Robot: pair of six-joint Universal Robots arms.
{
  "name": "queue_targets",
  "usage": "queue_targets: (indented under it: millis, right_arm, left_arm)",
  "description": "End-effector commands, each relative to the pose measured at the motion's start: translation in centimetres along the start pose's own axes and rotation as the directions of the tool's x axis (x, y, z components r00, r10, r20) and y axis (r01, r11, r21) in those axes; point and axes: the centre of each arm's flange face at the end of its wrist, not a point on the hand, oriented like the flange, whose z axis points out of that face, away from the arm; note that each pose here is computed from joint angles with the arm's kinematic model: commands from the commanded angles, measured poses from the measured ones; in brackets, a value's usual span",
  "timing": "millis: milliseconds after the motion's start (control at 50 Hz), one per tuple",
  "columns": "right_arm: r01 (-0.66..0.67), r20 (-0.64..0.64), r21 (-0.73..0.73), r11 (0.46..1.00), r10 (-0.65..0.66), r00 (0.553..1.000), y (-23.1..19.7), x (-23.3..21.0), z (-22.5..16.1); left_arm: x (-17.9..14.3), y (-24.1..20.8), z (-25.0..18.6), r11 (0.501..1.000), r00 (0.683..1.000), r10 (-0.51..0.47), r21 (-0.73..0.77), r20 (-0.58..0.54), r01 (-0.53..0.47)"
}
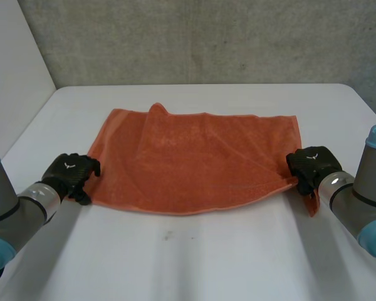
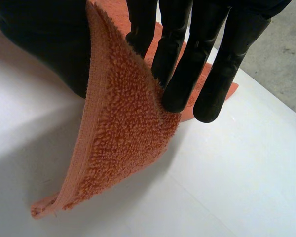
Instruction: Fold the laundry
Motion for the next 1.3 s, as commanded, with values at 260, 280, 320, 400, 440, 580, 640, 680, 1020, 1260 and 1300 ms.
queue_targets:
  millis: [260, 280, 320, 400, 440, 580, 640, 680, 1020, 1260, 1300]
  right_arm:
    - [0.000, -0.001, -0.001, 1.000, 0.000, 1.000, 0.1, 0.0, 0.0]
    - [0.001, 0.000, -0.001, 1.000, -0.001, 1.000, 0.0, 0.0, 0.0]
    - [0.002, 0.000, 0.000, 1.000, -0.002, 1.000, 0.0, 0.0, 0.0]
    - [0.001, 0.003, -0.006, 1.000, -0.001, 1.000, 0.2, -0.1, 0.1]
    - [0.001, 0.004, -0.009, 1.000, -0.001, 1.000, 0.4, -0.1, 0.2]
    - [0.003, 0.006, -0.009, 1.000, -0.003, 1.000, 0.3, -0.2, 0.2]
    - [0.003, 0.007, -0.011, 1.000, -0.003, 1.000, 0.4, -0.2, 0.2]
    - [0.004, 0.008, -0.014, 1.000, -0.004, 1.000, 0.5, -0.3, 0.2]
    - [0.005, 0.012, -0.017, 1.000, -0.005, 1.000, 0.6, -0.3, 0.3]
    - [0.005, 0.013, -0.020, 1.000, -0.005, 1.000, 0.7, -0.4, 0.4]
    - [0.007, 0.013, -0.019, 1.000, -0.006, 1.000, 0.7, -0.3, 0.4]
  left_arm:
    - [0.8, 0.0, -0.3, 1.000, 1.000, 0.000, -0.013, -0.022, -0.001]
    - [0.9, 0.2, -0.2, 1.000, 1.000, 0.000, -0.018, -0.024, 0.000]
    - [0.9, 0.4, -0.2, 1.000, 1.000, 0.000, -0.021, -0.026, 0.000]
    - [0.8, 0.3, 0.1, 1.000, 1.000, 0.001, -0.016, -0.022, -0.001]
    - [0.7, 0.3, 0.2, 1.000, 1.000, 0.002, -0.011, -0.021, -0.003]
    - [0.5, 0.2, 0.9, 1.000, 1.000, 0.006, -0.002, -0.018, -0.006]
    - [0.4, 0.3, 1.3, 1.000, 1.000, 0.007, -0.001, -0.016, -0.007]
    - [0.3, 0.3, 1.6, 1.000, 1.000, 0.008, -0.002, -0.015, -0.008]
    - [0.0, 0.1, 2.3, 1.000, 1.000, 0.001, 0.013, -0.009, -0.001]
    - [-0.3, -0.3, 2.4, 0.999, 1.000, 0.006, 0.039, 0.005, -0.006]
    - [-0.3, -0.3, 2.5, 0.999, 1.000, 0.008, 0.042, 0.007, -0.008]
